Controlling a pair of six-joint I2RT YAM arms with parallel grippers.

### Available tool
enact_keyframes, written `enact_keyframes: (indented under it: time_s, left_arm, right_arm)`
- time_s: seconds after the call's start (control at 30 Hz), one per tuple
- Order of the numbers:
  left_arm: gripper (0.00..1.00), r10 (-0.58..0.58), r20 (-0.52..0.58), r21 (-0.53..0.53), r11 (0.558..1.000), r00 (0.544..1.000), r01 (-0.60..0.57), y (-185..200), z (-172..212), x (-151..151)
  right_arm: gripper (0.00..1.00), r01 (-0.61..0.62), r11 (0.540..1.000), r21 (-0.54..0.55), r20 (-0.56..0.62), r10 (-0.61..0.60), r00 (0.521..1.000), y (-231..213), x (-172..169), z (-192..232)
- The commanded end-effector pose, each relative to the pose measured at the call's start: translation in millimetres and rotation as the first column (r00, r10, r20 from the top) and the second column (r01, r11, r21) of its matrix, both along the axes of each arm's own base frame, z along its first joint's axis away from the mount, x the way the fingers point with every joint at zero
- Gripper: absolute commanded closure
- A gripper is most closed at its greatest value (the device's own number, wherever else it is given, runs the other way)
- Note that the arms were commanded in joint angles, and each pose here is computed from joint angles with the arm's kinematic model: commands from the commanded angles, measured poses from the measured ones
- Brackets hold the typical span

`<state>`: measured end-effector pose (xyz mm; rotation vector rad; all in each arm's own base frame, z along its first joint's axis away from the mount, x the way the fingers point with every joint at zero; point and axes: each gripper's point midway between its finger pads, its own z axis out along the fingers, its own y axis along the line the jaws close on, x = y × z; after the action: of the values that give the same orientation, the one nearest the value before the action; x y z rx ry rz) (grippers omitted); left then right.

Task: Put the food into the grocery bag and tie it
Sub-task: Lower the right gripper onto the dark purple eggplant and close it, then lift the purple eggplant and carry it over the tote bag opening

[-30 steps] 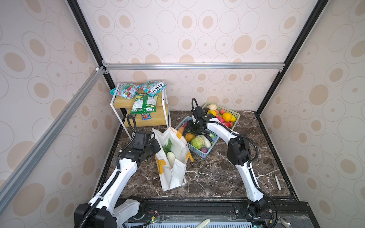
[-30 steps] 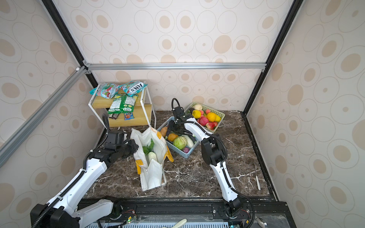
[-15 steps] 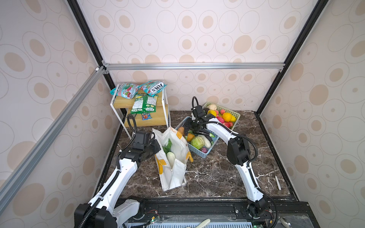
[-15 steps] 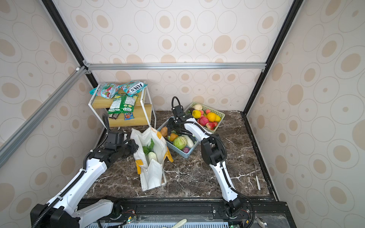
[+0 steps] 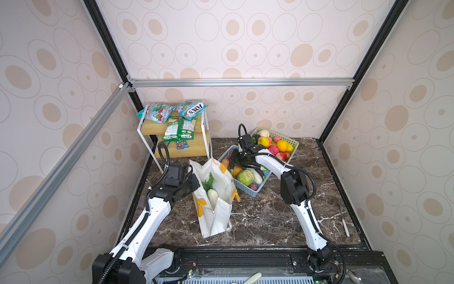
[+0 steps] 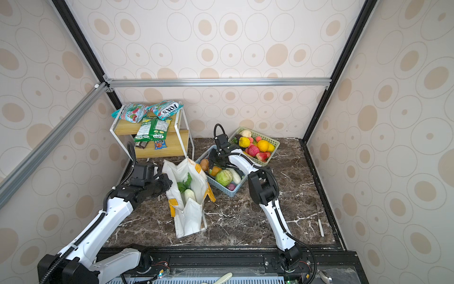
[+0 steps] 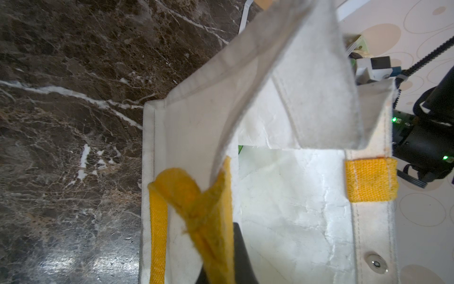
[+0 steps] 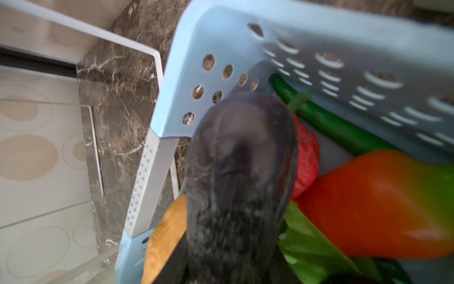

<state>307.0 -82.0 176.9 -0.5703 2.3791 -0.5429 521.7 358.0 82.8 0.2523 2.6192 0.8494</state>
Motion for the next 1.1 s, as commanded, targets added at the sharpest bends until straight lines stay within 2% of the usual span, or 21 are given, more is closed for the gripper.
enact_keyframes:
  time_s: [0.0,0.67,1.07]
  left_arm:
    - [1.00,0.014,0.033,0.007,1.000,0.999,-0.014,3.7,12.0,1.6]
    - [1.00,0.004,0.062,-0.030,1.000,0.998,-0.002,-1.1,10.9,0.2]
    - [1.00,-0.029,0.067,-0.036,0.999,0.997,0.032,-6.4,12.4,1.5]
  right_arm:
    - [0.65,0.006,0.999,-0.037,0.005,-0.006,1.000,-8.9,-3.3,0.3]
    - [0.69,-0.120,0.993,-0.021,0.191,0.122,0.974,-19.6,-32.6,101.2]
    - [0.70,-0.286,0.957,0.036,0.295,0.264,0.919,-8.2,-84.3,167.6]
